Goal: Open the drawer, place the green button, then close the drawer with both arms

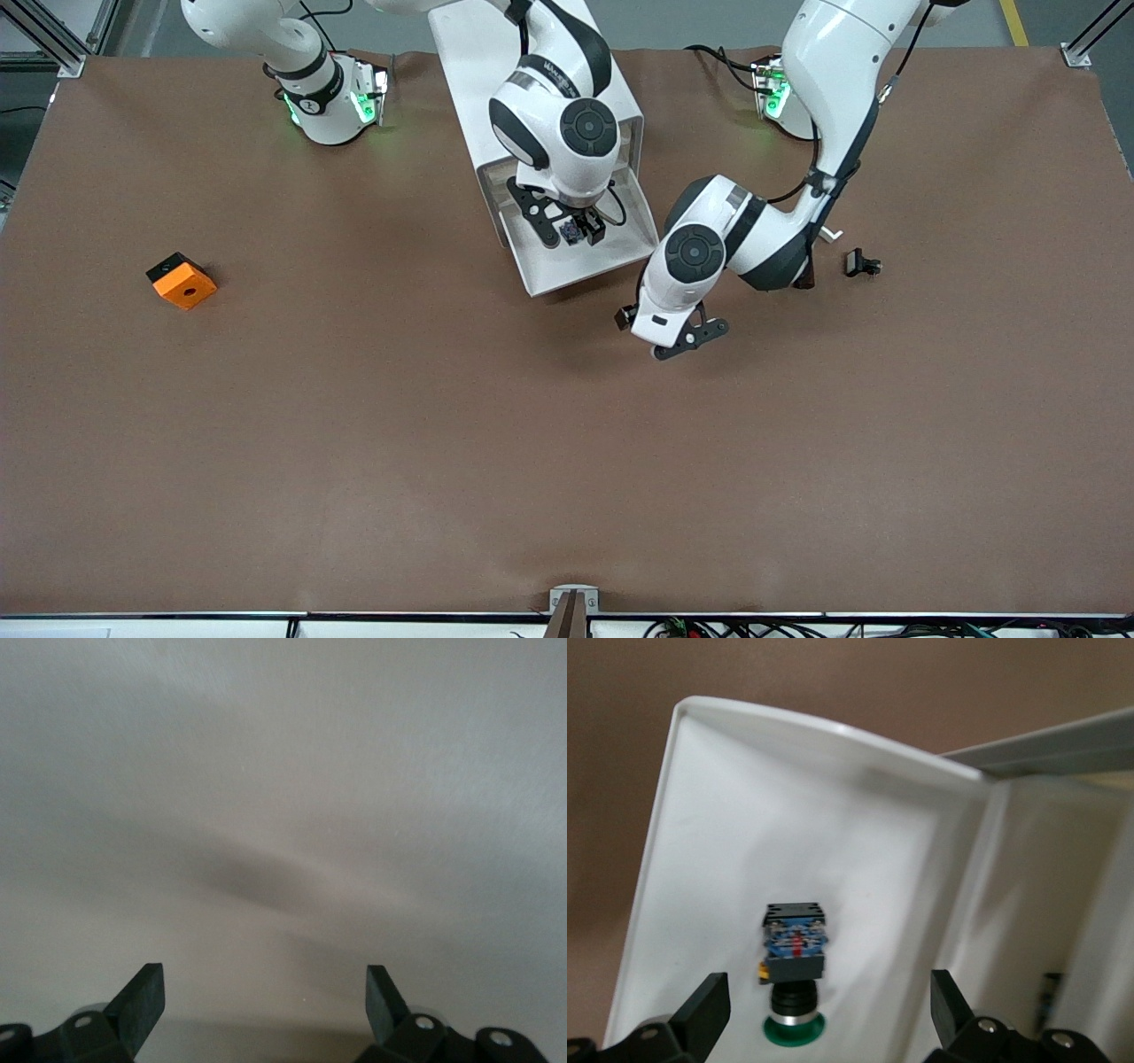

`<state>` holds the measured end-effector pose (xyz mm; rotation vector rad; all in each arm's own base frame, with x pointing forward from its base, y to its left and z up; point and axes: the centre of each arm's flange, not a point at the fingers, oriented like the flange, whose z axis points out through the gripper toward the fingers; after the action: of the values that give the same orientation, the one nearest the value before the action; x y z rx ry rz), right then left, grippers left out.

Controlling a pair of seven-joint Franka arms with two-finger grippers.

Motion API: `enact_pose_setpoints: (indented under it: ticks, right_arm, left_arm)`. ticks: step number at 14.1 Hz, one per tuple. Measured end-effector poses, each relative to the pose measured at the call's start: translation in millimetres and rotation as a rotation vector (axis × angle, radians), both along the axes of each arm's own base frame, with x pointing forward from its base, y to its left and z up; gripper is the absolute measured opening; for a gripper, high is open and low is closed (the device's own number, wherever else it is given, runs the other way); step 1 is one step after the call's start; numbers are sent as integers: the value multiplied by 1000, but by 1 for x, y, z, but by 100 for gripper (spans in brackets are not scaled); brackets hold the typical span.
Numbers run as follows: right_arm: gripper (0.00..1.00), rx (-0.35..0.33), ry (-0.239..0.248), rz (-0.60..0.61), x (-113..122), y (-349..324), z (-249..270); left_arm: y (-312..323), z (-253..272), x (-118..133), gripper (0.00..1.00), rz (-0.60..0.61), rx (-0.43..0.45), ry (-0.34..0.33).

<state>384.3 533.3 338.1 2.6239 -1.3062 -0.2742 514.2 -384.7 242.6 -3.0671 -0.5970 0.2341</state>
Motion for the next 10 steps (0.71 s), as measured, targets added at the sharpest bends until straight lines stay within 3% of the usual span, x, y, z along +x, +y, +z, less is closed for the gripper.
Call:
enact_pose_setpoints:
  ticks: [3,6,10]
  right_arm:
    - [100,49,-6,95,13,-15,36]
    - [100,85,25,240,24,-34,73]
    - [100,147,9,341,49,-58,127]
  left_arm:
    - [-8,-19,-21,100,-26,-3,-3]
    - [-19,-22,-33,100,-50,-2,-1]
    - [-35,-22,-49,100,-85,-11,11]
